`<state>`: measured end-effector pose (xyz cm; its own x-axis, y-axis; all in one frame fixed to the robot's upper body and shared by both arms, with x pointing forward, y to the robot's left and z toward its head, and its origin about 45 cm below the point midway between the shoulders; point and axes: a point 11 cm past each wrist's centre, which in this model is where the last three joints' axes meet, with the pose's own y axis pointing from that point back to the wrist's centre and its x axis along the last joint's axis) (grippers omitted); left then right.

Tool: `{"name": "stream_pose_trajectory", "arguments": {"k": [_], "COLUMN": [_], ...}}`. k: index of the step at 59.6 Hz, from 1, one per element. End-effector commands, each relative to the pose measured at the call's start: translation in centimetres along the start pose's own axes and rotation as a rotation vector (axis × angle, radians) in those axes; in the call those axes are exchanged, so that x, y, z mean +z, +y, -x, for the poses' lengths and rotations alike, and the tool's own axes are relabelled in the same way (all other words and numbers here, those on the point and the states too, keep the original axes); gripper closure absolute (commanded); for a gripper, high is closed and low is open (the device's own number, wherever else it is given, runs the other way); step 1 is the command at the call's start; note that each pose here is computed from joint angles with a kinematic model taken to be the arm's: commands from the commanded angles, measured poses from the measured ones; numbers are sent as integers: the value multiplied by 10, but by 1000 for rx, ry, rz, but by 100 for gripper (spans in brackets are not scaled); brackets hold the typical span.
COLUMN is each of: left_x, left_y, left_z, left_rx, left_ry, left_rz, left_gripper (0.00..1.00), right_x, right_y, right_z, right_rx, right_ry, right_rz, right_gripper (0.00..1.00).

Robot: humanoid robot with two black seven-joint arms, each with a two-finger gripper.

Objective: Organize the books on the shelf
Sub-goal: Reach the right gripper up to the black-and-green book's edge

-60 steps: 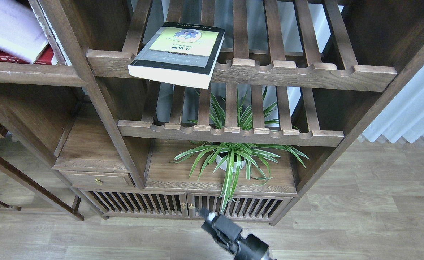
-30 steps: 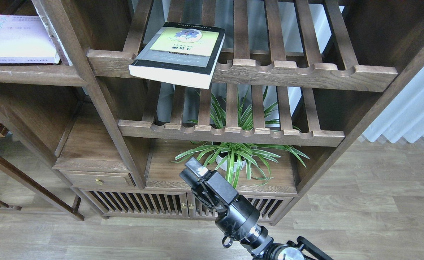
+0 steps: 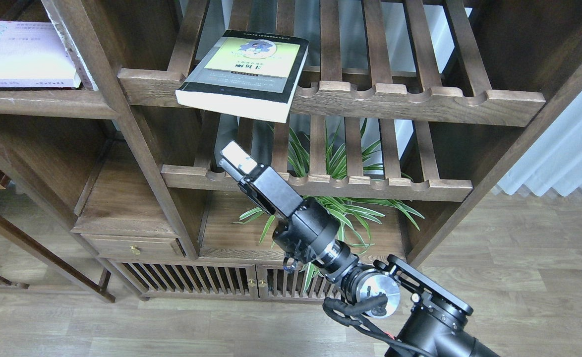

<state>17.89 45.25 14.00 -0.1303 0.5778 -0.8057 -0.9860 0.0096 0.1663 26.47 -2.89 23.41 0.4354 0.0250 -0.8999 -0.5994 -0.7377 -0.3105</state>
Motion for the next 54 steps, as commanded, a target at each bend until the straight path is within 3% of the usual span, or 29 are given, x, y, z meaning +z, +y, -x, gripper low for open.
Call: {"name": "stream_pose_trajectory", "arguments": {"k": [1,46,54], "left_x": [0,7,8], "left_y": [0,-4,-4], "left_z": [0,5,6], "left_rx": [1,-15,-16], "left_ry": [-1,-30,-33], "left_rz": [-3,-16,-16], "left_gripper": [0,0,0], "right_x": [-4,-57,-65], "right_y": [-7,-59,-59], "right_z": [3,17,16], "right_rx": [2,145,160], "right_ry": [23,153,154], "right_rz": [3,-45,-69], "right_gripper": [6,5,10]}}
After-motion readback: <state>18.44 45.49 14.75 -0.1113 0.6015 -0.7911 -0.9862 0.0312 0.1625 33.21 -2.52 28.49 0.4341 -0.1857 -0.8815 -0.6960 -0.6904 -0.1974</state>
